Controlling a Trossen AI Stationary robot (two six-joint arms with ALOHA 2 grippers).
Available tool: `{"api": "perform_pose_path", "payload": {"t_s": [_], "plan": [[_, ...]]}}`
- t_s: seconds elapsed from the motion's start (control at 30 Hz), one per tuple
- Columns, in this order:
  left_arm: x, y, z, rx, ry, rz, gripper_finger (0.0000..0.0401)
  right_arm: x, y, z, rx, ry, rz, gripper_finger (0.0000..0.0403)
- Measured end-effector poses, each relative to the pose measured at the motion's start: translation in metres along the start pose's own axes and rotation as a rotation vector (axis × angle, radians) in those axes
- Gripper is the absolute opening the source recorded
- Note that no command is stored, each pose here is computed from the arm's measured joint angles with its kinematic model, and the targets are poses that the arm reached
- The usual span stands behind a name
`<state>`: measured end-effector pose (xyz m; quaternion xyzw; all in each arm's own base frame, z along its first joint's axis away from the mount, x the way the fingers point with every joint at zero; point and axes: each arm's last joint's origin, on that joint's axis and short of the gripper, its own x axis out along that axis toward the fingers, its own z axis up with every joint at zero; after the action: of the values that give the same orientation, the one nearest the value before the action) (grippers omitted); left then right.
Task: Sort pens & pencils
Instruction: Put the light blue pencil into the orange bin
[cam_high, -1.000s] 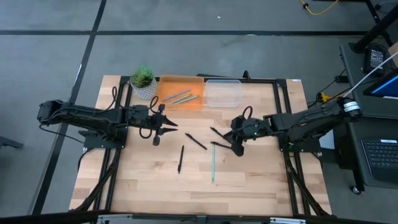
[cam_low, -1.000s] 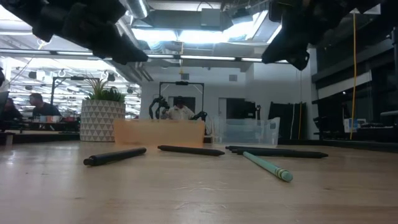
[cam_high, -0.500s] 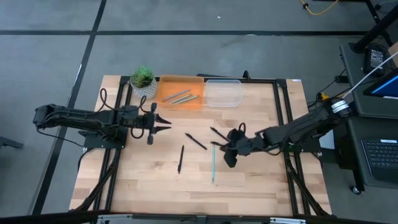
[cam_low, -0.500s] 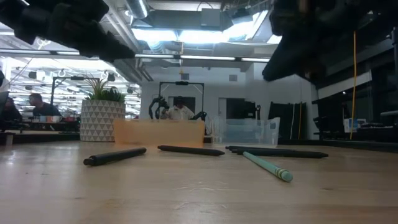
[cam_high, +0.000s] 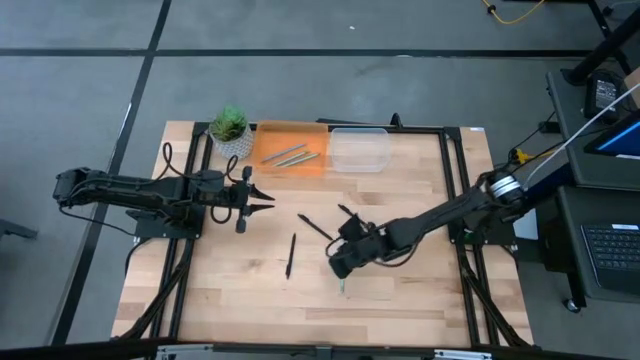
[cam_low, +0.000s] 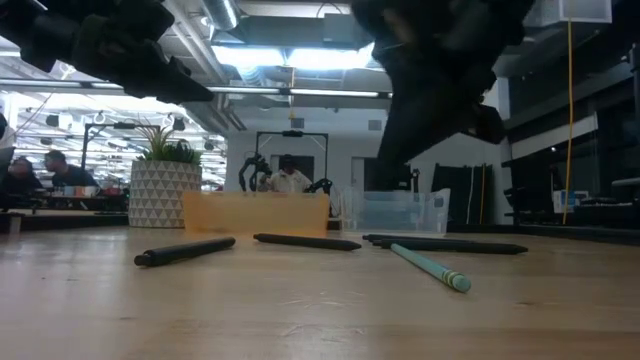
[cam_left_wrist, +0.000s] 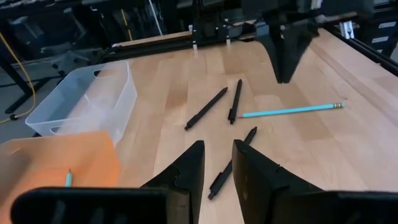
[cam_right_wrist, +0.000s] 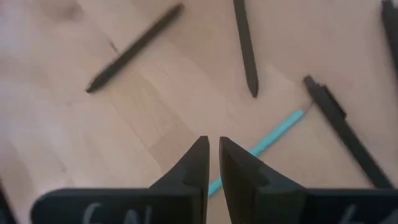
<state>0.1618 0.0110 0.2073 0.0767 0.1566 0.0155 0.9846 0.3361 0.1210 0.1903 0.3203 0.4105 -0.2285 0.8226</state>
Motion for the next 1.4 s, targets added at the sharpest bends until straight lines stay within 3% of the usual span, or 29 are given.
{"api": "perform_pose_path", "payload": {"t_s": [0.2,0.47,0.8,1.1,1.4], "plan": [[0.000,0.000,0.000,0.025,-0.001,0.000,0.0076,0.017,0.019,-0.001,0.024,0.074,-0.109,0.0039],[0.000,0.000,0.000,0.026,-0.003,0.000,0.0076,0.024,0.028,-0.002,-0.018,0.195,-0.124,0.0039],[0.000,0.000,0.002,0.051,-0.020,0.004,0.0076,0.026,0.026,-0.002,-0.129,0.208,-0.113,0.0039],[0.000,0.000,0.003,0.053,-0.027,0.005,0.0076,0.029,0.022,0.006,-0.084,0.180,-0.135,0.0042],[0.000,0.000,0.003,0.053,-0.027,0.005,0.0076,0.029,0.016,0.008,0.005,0.174,-0.189,0.0089]]}}
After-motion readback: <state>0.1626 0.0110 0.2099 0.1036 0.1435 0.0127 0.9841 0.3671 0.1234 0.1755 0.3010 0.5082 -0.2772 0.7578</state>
